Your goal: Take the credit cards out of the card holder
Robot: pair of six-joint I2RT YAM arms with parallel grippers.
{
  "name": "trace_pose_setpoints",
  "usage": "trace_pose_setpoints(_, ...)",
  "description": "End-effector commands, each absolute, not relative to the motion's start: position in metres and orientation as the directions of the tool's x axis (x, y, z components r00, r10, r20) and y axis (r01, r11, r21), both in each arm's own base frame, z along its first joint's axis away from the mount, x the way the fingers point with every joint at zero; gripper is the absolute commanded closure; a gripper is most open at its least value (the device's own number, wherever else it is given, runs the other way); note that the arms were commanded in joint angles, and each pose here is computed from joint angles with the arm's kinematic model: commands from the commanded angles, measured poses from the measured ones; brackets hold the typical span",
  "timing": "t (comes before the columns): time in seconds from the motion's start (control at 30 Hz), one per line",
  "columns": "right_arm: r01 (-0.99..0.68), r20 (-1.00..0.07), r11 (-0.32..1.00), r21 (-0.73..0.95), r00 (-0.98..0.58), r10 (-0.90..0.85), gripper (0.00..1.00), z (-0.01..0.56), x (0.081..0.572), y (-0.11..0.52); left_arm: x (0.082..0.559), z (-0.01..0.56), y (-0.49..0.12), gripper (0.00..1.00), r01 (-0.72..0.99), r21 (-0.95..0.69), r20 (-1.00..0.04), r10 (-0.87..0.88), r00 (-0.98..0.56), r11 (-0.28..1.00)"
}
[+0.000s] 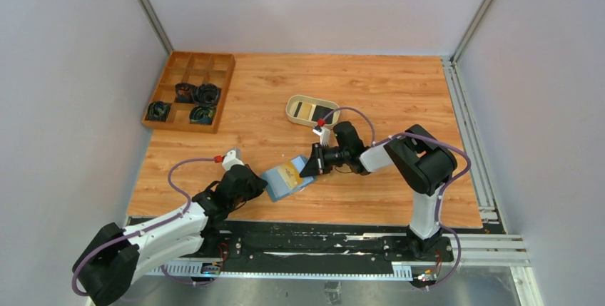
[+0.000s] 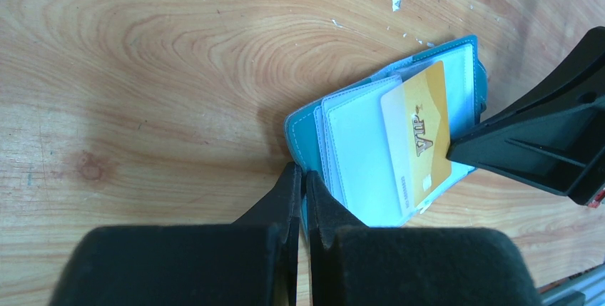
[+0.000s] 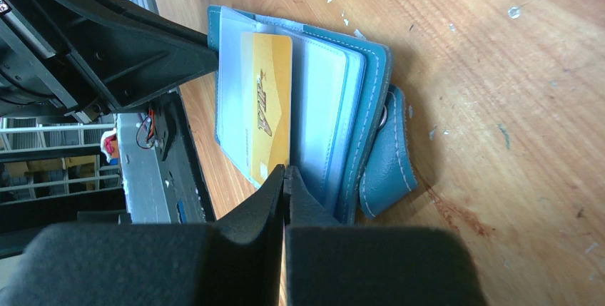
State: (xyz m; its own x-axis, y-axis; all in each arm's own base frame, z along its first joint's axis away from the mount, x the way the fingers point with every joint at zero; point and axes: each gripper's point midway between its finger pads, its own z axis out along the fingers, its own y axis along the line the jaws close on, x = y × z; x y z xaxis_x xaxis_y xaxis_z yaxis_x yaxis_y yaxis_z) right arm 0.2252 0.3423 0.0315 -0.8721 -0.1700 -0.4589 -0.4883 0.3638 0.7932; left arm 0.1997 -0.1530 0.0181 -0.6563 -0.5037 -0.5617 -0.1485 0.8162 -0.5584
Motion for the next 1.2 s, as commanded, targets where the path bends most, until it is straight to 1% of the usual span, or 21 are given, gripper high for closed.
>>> trace_pose_setpoints(0.0, -0.492, -0.463, 0.363, 0.791, -0.870, -0.172, 1.00, 0.034, 0.228, 0.336, 0.179, -0.013, -0.129, 1.00, -0.187, -0.428, -0.562, -0.422, -0.711, 0.884)
trace_pose_setpoints(0.07, -0.488, -0.456, 0.356, 0.797, -0.872, -0.177, 1.00, 0.033, 0.228, 0.338, 0.180, -0.013, -0.129, 1.00, -0.186, -0.427, -0.562, -0.421, -0.712, 0.885)
trace_pose_setpoints(0.1, -0.486, -0.452, 0.351, 0.800, -0.874, -0.179, 0.96, 0.033, 0.228, 0.339, 0.180, -0.014, -0.129, 1.00, -0.187, -0.426, -0.560, -0.420, -0.714, 0.885)
trace_pose_setpoints(0.13, -0.483, -0.448, 0.347, 0.804, -0.876, -0.182, 0.88, 0.032, 0.227, 0.340, 0.180, -0.013, -0.130, 1.00, -0.186, -0.428, -0.561, -0.421, -0.713, 0.885)
trace_pose_setpoints(0.23, -0.481, -0.442, 0.329, 0.813, -0.877, -0.189, 0.72, 0.033, 0.225, 0.346, 0.181, -0.014, -0.131, 1.00, -0.186, -0.427, -0.559, -0.420, -0.715, 0.885)
trace_pose_setpoints(0.37, -0.483, -0.435, 0.314, 0.817, -0.875, -0.213, 0.57, 0.032, 0.219, 0.356, 0.182, -0.014, -0.132, 1.00, -0.185, -0.425, -0.558, -0.418, -0.717, 0.886)
trace_pose_setpoints(0.43, -0.484, -0.430, 0.306, 0.820, -0.874, -0.228, 0.53, 0.030, 0.215, 0.361, 0.182, -0.014, -0.132, 1.00, -0.184, -0.423, -0.557, -0.415, -0.719, 0.887)
trace_pose_setpoints(0.67, -0.471, -0.410, 0.286, 0.835, -0.878, -0.247, 0.51, 0.025, 0.207, 0.373, 0.182, -0.015, -0.132, 1.00, -0.185, -0.420, -0.558, -0.413, -0.720, 0.889)
trace_pose_setpoints(0.83, -0.479, -0.411, 0.319, 0.818, -0.874, -0.258, 0.51, 0.018, 0.206, 0.369, 0.181, -0.014, -0.133, 1.00, -0.185, -0.433, -0.554, -0.423, -0.717, 0.882)
trace_pose_setpoints(0.97, -0.476, -0.405, 0.328, 0.816, -0.876, -0.264, 0.51, 0.014, 0.203, 0.367, 0.178, -0.013, -0.137, 1.00, -0.187, -0.493, -0.534, -0.465, -0.706, 0.850)
trace_pose_setpoints(1.07, -0.466, -0.397, 0.328, 0.822, -0.881, -0.257, 0.51, 0.011, 0.202, 0.366, 0.179, -0.008, -0.147, 0.95, -0.178, -0.590, -0.502, -0.530, -0.683, 0.787)
trace_pose_setpoints(1.13, -0.461, -0.394, 0.323, 0.827, -0.884, -0.253, 0.51, 0.011, 0.200, 0.367, 0.175, -0.012, -0.148, 0.96, -0.179, -0.617, -0.487, -0.549, -0.679, 0.767)
trace_pose_setpoints(1.17, -0.460, -0.393, 0.322, 0.827, -0.884, -0.254, 0.51, 0.010, 0.199, 0.367, 0.175, -0.012, -0.148, 0.99, -0.179, -0.618, -0.485, -0.551, -0.679, 0.765)
